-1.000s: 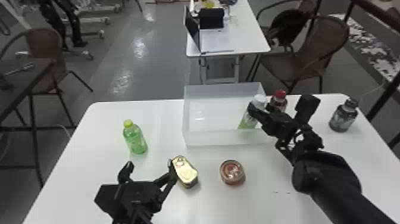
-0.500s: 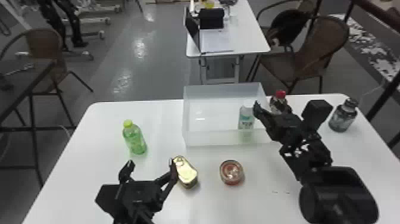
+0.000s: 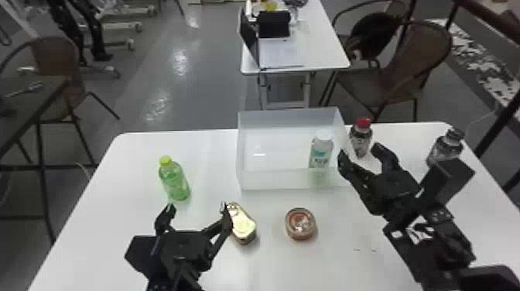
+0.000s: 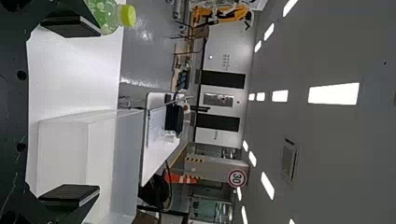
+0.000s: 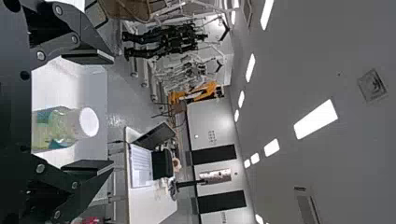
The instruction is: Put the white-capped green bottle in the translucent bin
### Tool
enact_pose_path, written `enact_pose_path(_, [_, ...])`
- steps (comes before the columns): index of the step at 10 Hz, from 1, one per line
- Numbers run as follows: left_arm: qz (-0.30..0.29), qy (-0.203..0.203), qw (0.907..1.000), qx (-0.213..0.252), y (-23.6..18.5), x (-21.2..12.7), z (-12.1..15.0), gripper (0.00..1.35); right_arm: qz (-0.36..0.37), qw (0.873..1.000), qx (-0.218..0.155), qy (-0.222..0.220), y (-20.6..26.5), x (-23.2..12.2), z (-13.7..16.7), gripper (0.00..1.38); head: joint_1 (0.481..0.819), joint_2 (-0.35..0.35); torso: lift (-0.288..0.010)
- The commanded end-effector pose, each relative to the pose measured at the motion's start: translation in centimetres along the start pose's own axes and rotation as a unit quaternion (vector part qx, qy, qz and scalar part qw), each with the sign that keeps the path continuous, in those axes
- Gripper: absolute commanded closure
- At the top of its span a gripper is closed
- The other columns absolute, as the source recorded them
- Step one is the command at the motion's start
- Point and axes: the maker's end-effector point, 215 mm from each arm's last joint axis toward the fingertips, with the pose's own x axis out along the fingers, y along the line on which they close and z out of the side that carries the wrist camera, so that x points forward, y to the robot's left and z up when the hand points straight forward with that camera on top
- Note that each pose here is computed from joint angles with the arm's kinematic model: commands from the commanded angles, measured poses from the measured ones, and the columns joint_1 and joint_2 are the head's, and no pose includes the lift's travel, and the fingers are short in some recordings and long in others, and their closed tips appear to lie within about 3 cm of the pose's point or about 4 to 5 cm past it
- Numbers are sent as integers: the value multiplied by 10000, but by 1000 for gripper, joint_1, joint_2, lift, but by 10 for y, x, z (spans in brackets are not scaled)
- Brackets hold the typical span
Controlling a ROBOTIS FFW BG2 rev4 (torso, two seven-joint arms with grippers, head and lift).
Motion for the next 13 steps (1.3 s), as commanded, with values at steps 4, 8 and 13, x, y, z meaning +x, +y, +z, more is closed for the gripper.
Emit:
enact_pose_path(4, [71, 24, 10000, 8, 3, -6, -2, 121, -639, 9962, -64, 579, -22, -90, -43, 467, 695, 64, -45])
enact_pose_path(8, [82, 44, 9999, 92, 6, -9, -1, 125, -945, 9928, -243, 688, -28, -103, -50, 467, 695, 32, -45])
enact_pose_path(13, [102, 72, 9999, 95, 7, -10, -3, 125, -1004, 9924, -276, 653, -30, -103, -47, 467, 695, 30, -45])
